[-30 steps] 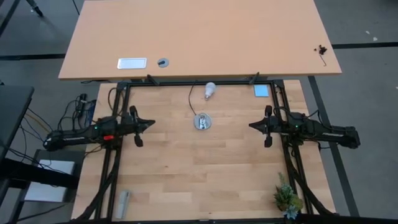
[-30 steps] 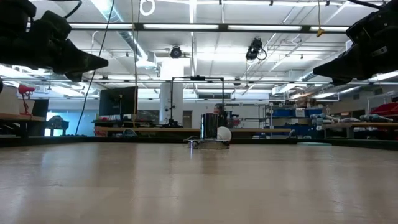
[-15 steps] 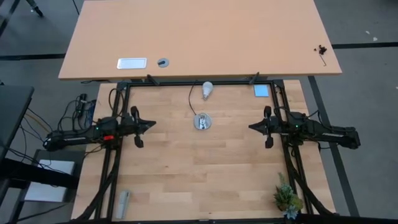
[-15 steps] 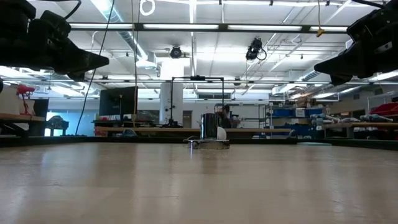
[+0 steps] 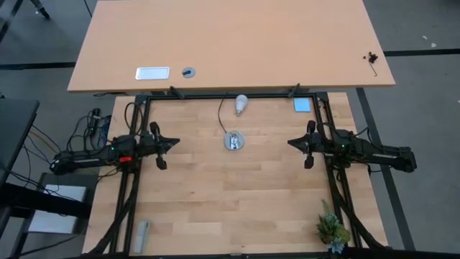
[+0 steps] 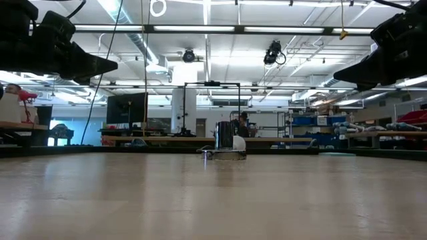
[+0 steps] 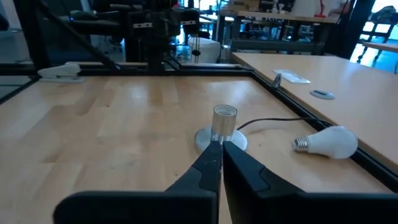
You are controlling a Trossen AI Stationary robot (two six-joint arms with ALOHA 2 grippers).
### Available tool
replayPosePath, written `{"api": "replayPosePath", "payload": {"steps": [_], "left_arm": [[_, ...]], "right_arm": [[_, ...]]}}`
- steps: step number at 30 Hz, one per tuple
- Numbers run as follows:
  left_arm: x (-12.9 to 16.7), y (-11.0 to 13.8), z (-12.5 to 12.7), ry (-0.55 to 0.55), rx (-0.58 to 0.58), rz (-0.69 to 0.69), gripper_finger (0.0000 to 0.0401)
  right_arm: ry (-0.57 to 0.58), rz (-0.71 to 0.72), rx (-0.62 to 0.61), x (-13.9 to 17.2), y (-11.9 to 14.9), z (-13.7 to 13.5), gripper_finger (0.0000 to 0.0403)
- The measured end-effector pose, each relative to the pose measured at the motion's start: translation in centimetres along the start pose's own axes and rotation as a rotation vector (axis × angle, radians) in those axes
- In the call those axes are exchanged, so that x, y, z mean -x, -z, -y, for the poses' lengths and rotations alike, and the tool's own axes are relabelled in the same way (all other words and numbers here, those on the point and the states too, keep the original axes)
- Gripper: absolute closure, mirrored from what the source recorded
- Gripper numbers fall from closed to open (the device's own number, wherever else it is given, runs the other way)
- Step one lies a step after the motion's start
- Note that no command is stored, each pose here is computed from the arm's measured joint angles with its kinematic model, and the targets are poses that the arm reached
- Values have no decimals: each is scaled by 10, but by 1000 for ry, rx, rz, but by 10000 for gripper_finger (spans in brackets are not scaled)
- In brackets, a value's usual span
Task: Screw lightbulb
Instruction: Return to Home Position
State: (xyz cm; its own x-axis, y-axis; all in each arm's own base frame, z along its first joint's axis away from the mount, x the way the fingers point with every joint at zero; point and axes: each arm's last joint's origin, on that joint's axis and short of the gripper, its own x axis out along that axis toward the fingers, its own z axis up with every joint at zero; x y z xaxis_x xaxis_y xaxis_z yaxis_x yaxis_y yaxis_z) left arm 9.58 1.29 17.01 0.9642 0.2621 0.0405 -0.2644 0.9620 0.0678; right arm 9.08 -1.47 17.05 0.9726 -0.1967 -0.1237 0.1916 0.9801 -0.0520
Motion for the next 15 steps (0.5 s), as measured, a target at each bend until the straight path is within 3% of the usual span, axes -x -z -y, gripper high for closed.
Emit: {"api": "replayPosePath", "payload": {"steps": [15], "left_arm": [[0, -2, 0, -4, 5, 19, 394]], "right_arm": [[1, -3, 8, 0, 0, 0, 380]]}}
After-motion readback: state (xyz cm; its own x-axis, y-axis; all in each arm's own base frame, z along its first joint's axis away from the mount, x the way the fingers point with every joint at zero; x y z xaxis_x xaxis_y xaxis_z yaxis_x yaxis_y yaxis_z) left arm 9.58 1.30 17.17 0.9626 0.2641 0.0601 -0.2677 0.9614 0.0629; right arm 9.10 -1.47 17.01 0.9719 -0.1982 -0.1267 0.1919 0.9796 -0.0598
